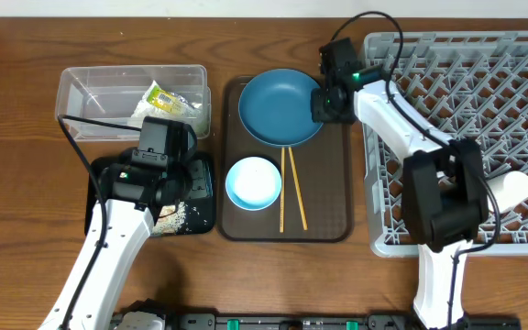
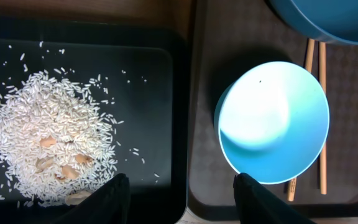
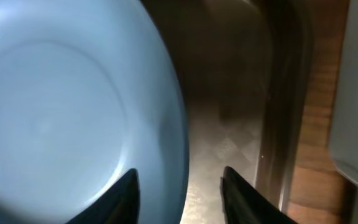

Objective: Sort waste into correct bins and load items into the dishwasher rack
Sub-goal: 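Reach the right gripper to the blue plate rim and grip it, then lift the blue plate up and right toward the rack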

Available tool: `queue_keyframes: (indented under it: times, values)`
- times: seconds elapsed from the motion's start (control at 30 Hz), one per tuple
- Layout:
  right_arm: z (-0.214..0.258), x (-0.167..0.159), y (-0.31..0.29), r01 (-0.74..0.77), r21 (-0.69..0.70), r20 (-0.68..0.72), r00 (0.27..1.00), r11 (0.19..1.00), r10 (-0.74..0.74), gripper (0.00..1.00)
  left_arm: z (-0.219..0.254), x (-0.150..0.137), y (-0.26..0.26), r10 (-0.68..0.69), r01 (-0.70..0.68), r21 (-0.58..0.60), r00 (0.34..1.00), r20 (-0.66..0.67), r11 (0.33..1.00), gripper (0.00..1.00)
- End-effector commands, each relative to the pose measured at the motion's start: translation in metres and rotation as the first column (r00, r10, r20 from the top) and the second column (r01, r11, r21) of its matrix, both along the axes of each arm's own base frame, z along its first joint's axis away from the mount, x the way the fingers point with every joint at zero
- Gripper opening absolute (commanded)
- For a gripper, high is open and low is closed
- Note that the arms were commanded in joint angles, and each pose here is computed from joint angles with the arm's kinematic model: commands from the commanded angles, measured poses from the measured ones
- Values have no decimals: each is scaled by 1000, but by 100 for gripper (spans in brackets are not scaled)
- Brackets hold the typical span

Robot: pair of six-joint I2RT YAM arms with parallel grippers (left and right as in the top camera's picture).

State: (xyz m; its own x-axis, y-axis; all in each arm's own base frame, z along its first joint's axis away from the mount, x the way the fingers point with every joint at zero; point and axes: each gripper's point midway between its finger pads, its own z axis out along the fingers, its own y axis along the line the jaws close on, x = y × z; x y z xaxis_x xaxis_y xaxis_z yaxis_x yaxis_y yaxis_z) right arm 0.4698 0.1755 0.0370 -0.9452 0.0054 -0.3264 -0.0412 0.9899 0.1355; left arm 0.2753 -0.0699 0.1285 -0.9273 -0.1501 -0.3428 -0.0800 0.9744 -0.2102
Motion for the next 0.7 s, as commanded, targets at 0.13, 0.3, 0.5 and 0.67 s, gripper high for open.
queue_keyframes:
  times: [0.13, 0.3, 0.5, 0.67]
  values:
    - [-10, 0, 3, 26, -6, -12, 1000, 1000, -26, 11, 4, 1, 3, 5, -6, 11, 1000, 15, 1000, 57]
    - [-8, 1, 0, 37, -4, -11, 999, 999, -37, 1, 4, 1, 3, 5, -6, 11, 1000, 15, 1000, 57]
    - [44, 16, -24, 82, 29, 93, 992, 996, -84, 1, 4, 1, 3, 6, -6, 11, 1000, 15, 1000, 57]
    - [138, 32, -71, 82, 26, 313, 946, 996, -86, 1, 4, 1, 3, 6, -6, 11, 1000, 15, 1000, 57]
